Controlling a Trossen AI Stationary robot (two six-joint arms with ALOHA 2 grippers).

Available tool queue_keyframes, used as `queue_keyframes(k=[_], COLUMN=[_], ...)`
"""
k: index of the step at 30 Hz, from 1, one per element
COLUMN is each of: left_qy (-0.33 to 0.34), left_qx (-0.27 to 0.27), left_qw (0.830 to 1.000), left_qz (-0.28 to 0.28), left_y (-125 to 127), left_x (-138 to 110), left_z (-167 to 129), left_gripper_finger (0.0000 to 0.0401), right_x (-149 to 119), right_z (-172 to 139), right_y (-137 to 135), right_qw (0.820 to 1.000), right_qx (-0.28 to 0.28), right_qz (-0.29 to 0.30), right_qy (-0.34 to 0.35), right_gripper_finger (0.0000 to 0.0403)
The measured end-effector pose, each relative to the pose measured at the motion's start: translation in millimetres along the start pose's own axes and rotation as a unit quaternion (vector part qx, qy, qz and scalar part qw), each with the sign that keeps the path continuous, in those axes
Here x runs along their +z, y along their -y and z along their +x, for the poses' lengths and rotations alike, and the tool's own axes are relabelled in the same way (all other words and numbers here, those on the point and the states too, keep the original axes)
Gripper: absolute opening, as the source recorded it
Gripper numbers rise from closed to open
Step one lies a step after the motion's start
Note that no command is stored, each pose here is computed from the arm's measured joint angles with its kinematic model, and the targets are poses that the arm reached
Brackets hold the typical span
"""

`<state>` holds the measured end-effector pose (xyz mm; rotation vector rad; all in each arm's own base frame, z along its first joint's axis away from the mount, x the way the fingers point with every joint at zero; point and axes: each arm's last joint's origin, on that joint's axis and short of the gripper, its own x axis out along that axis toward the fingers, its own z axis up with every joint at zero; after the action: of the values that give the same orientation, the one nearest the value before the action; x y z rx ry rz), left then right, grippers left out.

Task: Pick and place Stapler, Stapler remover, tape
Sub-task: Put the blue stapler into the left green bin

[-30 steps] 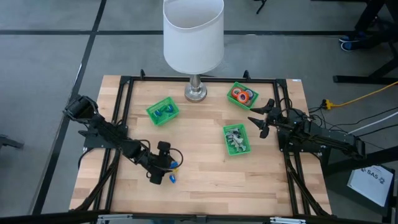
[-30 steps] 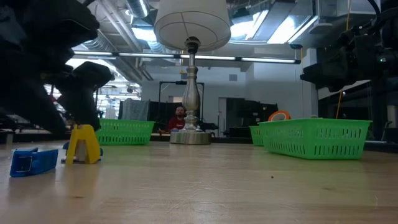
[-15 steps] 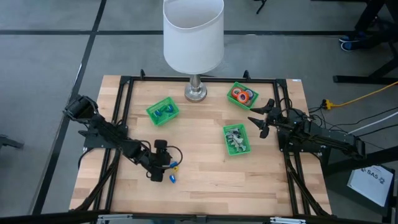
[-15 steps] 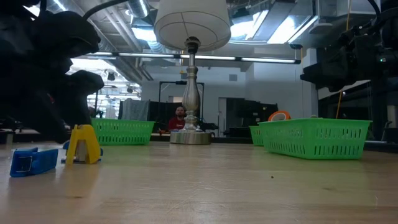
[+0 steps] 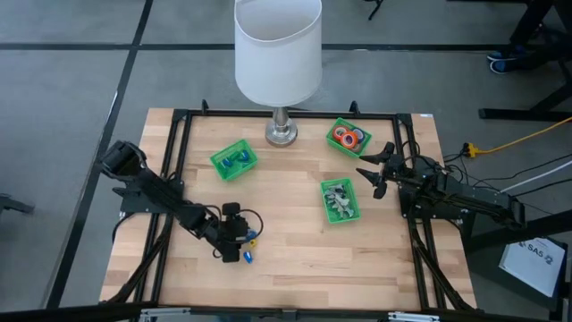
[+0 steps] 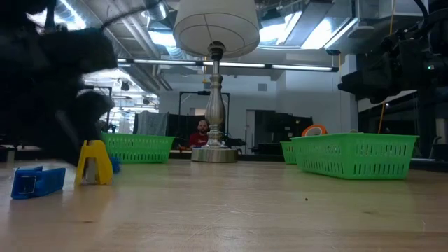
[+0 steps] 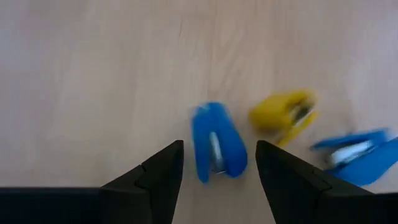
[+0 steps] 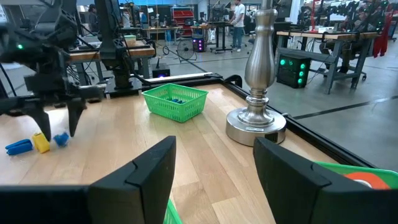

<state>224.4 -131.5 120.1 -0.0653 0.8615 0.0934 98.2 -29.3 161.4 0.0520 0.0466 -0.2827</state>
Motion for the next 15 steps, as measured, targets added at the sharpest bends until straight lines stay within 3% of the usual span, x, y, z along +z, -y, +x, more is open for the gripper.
queue_keyframes(k=[15], left_qy=[0.021], left_qx=[0.039], left_qw=[0.999], left_qz=[-0.012], left_y=[-1], left_x=[-3], left_z=[17], left_gripper_finger=[0.0188], right_x=[0], right_z=[0], right_y=[0], right_qw=[1.0], right_qx=[0.0], right_qz=[0.0], right_qy=[0.0], right_gripper_finger=[0.022])
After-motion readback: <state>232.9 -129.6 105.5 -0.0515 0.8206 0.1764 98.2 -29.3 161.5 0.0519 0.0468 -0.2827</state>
